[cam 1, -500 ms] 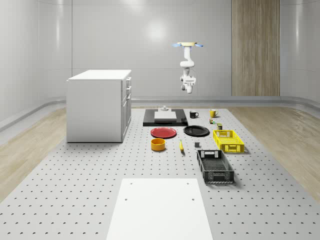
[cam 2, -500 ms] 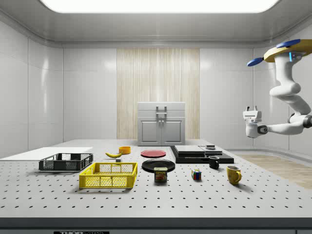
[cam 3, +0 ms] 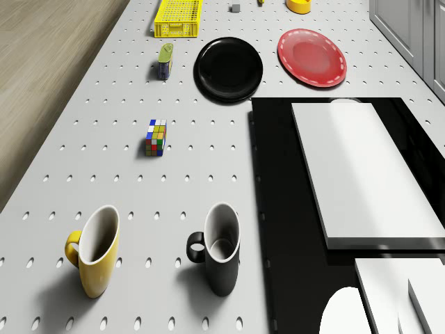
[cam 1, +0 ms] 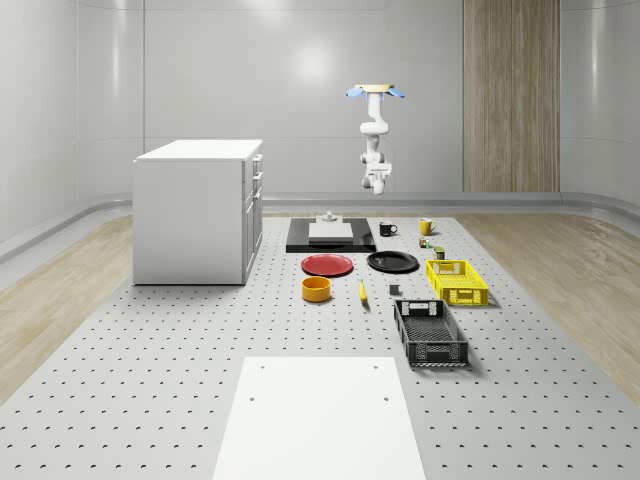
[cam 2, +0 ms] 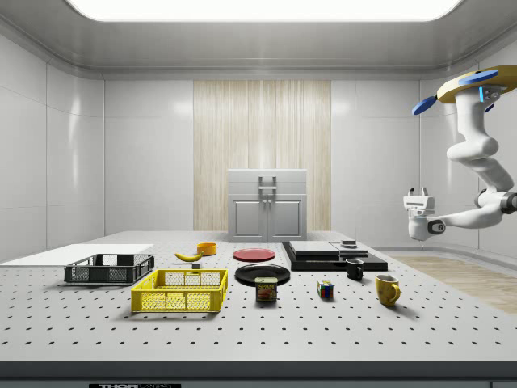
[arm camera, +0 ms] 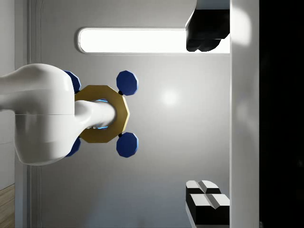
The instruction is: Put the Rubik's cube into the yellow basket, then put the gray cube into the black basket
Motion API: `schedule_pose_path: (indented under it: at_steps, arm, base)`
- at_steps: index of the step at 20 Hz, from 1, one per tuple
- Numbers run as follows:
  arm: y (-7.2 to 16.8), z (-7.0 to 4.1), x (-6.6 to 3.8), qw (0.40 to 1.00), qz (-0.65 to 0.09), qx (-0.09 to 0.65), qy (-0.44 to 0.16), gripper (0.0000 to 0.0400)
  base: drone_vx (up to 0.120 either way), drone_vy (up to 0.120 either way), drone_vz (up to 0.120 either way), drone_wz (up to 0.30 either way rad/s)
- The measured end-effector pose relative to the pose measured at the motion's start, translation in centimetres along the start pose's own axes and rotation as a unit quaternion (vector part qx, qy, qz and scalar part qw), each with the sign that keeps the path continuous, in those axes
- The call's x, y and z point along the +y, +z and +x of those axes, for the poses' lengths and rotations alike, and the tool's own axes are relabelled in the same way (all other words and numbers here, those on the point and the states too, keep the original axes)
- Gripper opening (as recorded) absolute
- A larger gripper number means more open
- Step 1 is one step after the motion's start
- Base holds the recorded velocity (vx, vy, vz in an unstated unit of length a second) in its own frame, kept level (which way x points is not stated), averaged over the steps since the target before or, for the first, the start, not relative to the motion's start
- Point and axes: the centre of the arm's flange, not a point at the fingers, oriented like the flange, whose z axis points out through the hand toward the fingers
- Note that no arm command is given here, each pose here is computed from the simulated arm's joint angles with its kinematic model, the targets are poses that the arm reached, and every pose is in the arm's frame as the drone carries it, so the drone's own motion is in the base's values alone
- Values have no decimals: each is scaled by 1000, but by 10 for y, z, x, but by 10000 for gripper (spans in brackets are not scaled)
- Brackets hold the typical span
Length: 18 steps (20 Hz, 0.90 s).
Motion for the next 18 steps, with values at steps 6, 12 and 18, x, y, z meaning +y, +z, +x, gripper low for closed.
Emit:
schedule_pose_path:
  at_steps: [6, 12, 18]
  arm:
    - [-19, 1, -1, 1000, 2, 2, 0, 400]
    - [-25, 1, -1, 1000, 3, 3, 0, 400]
    - [-27, 1, -1, 1000, 5, 5, 0, 400]
  base:
    - [0, 120, 0, 0]
    - [0, 120, 0, 0]
    - [0, 120, 0, 0]
